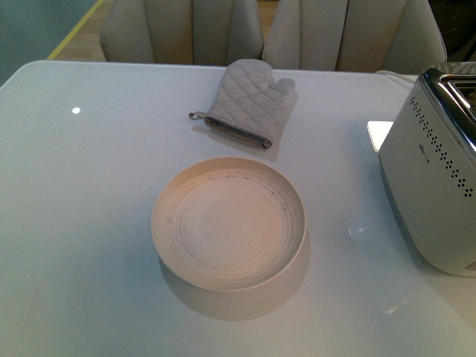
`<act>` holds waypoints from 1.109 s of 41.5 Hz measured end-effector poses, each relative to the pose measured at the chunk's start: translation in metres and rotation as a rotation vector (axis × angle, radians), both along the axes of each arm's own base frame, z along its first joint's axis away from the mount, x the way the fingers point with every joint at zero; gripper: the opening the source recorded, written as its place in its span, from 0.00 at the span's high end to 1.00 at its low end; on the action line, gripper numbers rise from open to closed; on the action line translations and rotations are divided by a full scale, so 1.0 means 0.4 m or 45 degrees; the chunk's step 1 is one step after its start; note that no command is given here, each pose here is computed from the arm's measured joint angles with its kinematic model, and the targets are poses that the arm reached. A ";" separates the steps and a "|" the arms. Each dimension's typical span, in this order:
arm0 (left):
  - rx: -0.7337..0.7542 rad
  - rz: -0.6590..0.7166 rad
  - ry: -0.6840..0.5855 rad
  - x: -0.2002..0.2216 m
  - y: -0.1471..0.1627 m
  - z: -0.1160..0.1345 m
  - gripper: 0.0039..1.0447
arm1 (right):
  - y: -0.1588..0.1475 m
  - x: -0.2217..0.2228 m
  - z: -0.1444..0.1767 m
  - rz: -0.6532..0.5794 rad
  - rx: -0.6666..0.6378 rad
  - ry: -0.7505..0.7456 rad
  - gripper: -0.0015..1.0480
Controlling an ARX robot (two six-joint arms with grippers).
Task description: Put bread into toaster
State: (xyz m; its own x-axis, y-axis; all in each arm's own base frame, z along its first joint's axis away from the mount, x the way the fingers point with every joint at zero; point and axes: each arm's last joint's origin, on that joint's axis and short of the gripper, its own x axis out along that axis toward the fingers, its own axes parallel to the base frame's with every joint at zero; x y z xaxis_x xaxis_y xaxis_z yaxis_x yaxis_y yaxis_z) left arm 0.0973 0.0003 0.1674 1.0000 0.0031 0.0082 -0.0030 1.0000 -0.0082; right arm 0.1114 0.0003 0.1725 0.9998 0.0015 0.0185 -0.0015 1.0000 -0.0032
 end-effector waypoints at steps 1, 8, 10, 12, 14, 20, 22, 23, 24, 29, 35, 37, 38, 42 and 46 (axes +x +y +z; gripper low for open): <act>0.000 0.000 0.000 0.000 0.000 0.000 0.06 | 0.000 -0.001 0.000 0.000 0.000 0.000 0.98; 0.000 0.000 0.000 0.000 0.000 0.000 0.06 | 0.000 -0.010 -0.001 0.000 0.000 0.000 0.98; 0.000 0.000 0.000 0.000 0.000 0.000 0.06 | 0.000 -0.023 -0.011 0.003 0.000 0.041 0.98; 0.000 0.000 0.000 0.000 0.000 0.000 0.06 | 0.000 -0.032 -0.010 0.000 0.000 0.025 0.98; 0.000 0.000 0.000 0.000 0.000 0.000 0.06 | 0.000 -0.035 -0.008 0.001 0.000 0.007 0.98; 0.000 0.000 0.000 0.000 0.000 0.000 0.06 | 0.000 -0.036 -0.008 0.000 0.000 0.006 0.98; 0.000 0.000 0.000 0.000 0.000 0.000 0.06 | 0.000 -0.036 -0.008 0.000 0.000 0.006 0.96; 0.000 0.000 0.000 0.000 0.000 0.000 0.06 | 0.000 -0.036 -0.008 0.000 0.000 0.006 0.94; 0.000 0.000 0.000 0.000 0.000 0.000 0.06 | 0.000 -0.036 -0.008 0.000 0.000 0.005 0.91; 0.000 0.000 0.000 0.000 0.000 0.000 0.06 | 0.000 -0.036 -0.007 0.000 0.000 0.004 0.67; 0.000 0.000 0.000 0.000 0.000 0.000 0.06 | 0.000 -0.036 -0.007 0.000 0.000 0.004 0.42; 0.000 0.000 0.000 0.000 0.000 0.000 0.06 | 0.000 -0.036 -0.007 0.000 0.000 0.004 0.36; 0.000 0.000 0.000 0.000 0.000 0.000 0.06 | 0.000 -0.036 -0.007 0.000 0.000 0.004 0.32; 0.000 0.000 0.000 0.000 0.000 0.000 0.06 | 0.000 -0.036 -0.007 0.000 0.000 0.004 0.21; 0.000 0.000 0.000 0.000 0.000 0.000 0.06 | 0.000 -0.036 -0.007 0.000 0.000 0.004 0.09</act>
State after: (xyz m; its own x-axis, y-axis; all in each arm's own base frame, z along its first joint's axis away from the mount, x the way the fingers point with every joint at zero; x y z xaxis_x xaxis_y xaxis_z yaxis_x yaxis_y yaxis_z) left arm 0.0973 0.0003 0.1674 1.0000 0.0031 0.0082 -0.0030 1.0000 -0.0082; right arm 0.0969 0.0003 0.1695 0.9999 0.0015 0.0154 -0.0015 1.0000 -0.0032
